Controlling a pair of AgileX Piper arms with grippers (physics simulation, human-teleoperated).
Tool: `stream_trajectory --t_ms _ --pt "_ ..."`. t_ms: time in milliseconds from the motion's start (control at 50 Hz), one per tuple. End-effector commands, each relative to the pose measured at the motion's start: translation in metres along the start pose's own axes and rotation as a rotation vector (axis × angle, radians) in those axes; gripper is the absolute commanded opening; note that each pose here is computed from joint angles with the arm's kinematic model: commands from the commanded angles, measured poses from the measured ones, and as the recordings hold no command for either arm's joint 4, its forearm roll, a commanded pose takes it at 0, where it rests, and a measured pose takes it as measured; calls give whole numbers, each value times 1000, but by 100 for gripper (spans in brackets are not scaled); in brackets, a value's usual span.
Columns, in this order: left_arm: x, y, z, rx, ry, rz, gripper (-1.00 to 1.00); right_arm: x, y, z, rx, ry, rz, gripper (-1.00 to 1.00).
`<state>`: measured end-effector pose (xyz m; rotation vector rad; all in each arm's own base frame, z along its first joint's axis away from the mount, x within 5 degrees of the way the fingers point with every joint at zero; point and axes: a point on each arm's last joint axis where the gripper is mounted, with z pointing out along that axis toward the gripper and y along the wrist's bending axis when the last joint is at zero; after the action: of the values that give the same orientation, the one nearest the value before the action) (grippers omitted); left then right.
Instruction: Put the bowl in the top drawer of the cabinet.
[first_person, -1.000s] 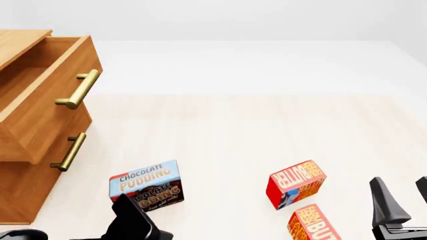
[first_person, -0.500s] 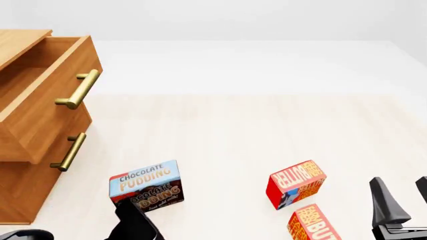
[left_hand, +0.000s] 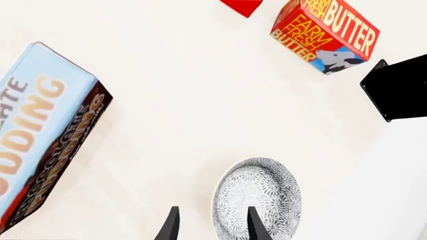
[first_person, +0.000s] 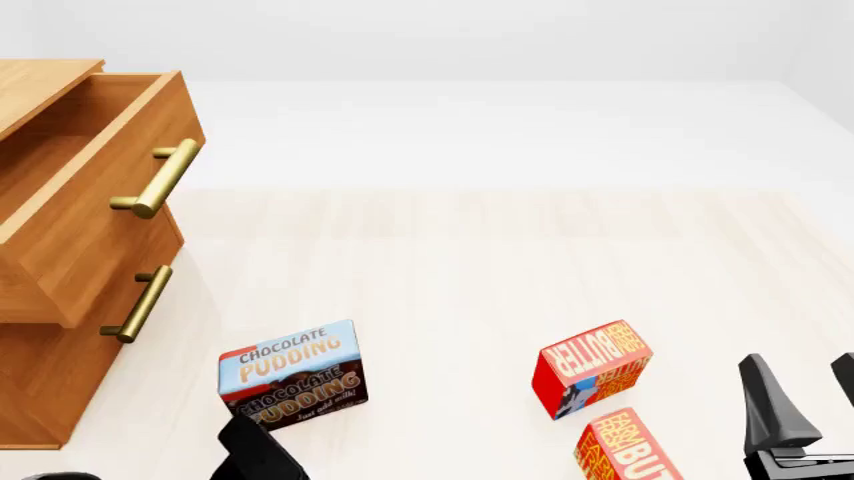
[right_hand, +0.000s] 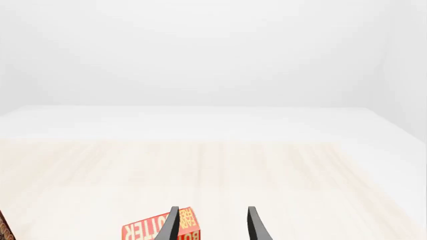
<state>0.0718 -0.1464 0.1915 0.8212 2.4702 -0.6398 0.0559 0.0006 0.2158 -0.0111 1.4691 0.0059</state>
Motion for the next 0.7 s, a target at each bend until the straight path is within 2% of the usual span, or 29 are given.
stream_trajectory --t_ms 20,240,700 --pt "10 6 10 -9 12 -21 100 0 0 0 2 0 -1 100" --pt "17 9 19 -9 15 -33 100 0 0 0 3 1 -3 100" --pt "21 3 40 22 12 -42 100 1 0 0 8 6 -4 100"
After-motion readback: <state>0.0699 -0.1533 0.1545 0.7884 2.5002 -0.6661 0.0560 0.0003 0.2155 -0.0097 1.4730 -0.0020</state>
